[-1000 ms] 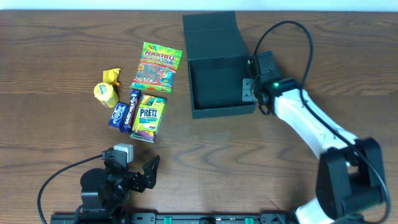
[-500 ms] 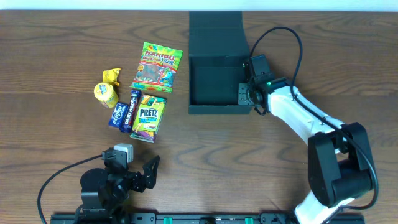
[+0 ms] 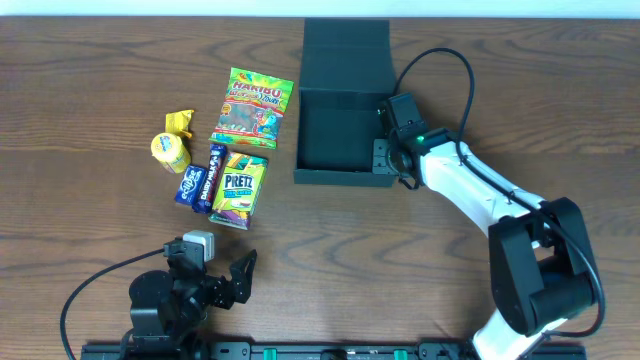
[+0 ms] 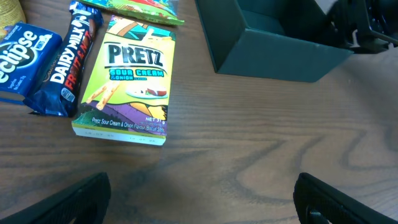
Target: Pack container
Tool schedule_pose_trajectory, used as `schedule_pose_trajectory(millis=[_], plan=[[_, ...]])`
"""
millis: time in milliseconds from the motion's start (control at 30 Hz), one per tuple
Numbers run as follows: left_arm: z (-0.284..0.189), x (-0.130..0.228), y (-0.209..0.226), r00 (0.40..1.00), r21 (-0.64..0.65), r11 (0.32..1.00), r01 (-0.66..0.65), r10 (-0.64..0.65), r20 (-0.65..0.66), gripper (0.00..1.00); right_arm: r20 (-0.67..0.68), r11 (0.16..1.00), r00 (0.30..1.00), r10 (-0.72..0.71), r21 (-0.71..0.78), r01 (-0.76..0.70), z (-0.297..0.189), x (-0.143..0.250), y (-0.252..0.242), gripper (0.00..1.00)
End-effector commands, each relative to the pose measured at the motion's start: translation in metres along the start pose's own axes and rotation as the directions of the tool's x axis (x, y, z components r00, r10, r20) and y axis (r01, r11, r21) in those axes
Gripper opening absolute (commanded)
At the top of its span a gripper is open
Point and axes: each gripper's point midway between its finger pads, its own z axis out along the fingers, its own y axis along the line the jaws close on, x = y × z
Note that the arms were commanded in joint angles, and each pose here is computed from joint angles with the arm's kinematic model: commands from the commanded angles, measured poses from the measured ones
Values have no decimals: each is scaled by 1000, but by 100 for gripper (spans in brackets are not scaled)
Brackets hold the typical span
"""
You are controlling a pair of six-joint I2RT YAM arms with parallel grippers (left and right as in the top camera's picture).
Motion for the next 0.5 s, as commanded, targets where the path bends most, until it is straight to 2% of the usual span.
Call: schedule_pose_trajectory(millis=[0, 100, 267, 467], plan=[[1, 3, 0, 1000, 3, 1000, 0, 0, -4, 95, -5, 999, 1000, 4, -51, -4, -6, 1, 12, 99], [1, 3, 0, 1000, 3, 1000, 0, 0, -4, 95, 52, 994, 998, 20, -110, -14, -31, -15, 22, 99], [1, 3, 0, 1000, 3, 1000, 0, 0, -4, 95, 241, 983, 969, 55, -183, -10, -104, -54, 29, 99], [1, 3, 0, 1000, 3, 1000, 0, 0, -4, 95, 387, 968, 918, 89, -251, 12, -178, -68, 28, 99]])
